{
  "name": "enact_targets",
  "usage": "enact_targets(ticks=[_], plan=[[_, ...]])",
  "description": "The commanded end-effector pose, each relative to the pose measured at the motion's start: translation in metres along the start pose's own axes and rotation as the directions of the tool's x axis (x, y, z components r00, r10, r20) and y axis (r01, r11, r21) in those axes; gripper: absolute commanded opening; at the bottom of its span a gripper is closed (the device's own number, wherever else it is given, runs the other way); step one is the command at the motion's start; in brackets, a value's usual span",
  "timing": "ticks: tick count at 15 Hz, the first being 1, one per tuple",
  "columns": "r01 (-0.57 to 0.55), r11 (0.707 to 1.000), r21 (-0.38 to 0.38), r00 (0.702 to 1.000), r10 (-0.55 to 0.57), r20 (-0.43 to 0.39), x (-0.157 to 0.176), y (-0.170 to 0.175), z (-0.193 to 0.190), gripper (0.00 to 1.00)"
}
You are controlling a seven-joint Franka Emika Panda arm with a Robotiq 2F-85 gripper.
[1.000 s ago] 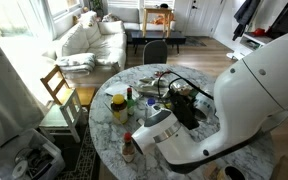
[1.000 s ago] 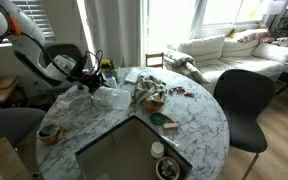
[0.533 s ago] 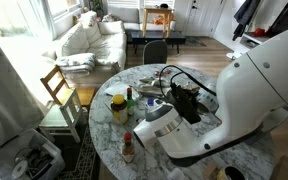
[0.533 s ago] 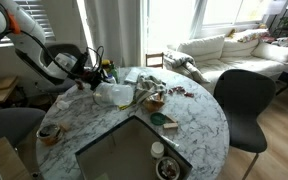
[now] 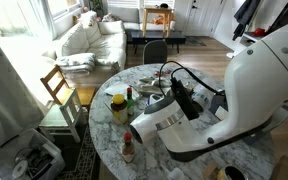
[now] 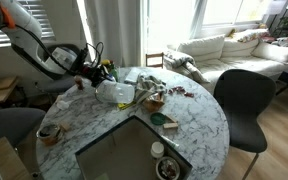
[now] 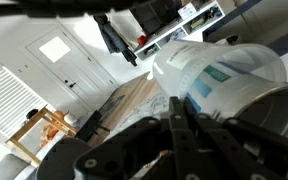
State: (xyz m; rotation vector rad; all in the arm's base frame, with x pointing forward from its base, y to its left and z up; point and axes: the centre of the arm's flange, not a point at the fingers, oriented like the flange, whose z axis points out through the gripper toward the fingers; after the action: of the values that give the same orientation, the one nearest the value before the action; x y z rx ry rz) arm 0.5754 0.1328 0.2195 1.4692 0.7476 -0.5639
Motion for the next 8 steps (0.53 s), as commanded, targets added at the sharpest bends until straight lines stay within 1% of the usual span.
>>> enact_targets(ticks=[1,3,5,8], plan=[[0.008,1.000,0.021,0.995,-0.006,-0.104,0.011,-0.016,0.001,0.01],[0.035,0.999,0.022,0.988,-0.031,-0.149,0.017,-0.026,0.001,0.01],[0.083,0.996,0.016,0.976,-0.078,-0.204,0.016,-0.040,0.004,0.01],[0.124,0.992,0.003,0.966,-0.120,-0.229,0.013,-0.052,0.008,0.01]])
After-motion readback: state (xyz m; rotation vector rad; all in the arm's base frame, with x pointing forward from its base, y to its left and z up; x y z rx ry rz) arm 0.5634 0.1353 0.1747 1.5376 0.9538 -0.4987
